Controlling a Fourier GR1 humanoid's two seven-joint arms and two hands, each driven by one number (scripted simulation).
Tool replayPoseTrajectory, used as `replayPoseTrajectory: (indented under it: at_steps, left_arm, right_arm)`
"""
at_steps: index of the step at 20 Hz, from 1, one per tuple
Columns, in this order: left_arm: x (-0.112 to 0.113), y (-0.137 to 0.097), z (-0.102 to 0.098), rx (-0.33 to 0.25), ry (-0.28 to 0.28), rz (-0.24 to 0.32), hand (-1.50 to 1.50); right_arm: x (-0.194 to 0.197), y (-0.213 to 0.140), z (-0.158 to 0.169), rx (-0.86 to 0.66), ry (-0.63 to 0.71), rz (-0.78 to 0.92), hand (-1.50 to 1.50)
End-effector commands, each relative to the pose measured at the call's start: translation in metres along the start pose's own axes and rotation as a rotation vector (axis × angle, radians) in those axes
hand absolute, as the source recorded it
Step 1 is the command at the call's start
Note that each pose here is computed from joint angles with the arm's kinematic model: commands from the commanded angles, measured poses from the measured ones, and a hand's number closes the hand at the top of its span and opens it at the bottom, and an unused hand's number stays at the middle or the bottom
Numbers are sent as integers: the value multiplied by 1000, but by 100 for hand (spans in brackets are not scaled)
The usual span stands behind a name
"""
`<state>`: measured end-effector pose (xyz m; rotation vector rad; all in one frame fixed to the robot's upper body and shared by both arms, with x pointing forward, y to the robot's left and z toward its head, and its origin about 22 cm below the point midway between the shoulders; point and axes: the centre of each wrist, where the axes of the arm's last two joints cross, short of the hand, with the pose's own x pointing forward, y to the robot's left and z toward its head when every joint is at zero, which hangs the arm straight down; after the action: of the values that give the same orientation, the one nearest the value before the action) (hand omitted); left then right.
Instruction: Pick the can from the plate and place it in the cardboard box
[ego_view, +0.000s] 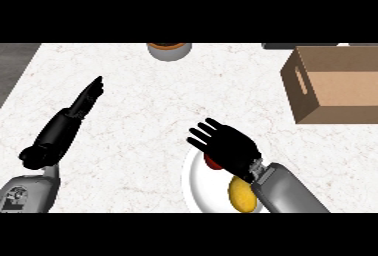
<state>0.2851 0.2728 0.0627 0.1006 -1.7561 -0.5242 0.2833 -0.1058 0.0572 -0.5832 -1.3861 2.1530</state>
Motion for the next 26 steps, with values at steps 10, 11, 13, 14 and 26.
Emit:
replayPoseTrajectory:
  at_steps: [10,11,13,14,26]
  left_arm:
    - [3,-1,-9,-18,14,19,0]
    - [22,-6,-16,-10,-1,3,0]
    - [4,4,-6,-9,10,1,0]
    - [16,-12,-5,-8,6,-10,0]
    - [-4,8,12,29,30,3,0]
  right_arm:
    - [-9,21,-19,-195,-178,108,150]
    - [-7,10,-11,-194,-192,95,150]
    - [-7,9,-15,-250,-217,105,150]
    - [4,7,-10,-280,-231,115,150]
    - [-92,55,187,-416,-553,-53,150]
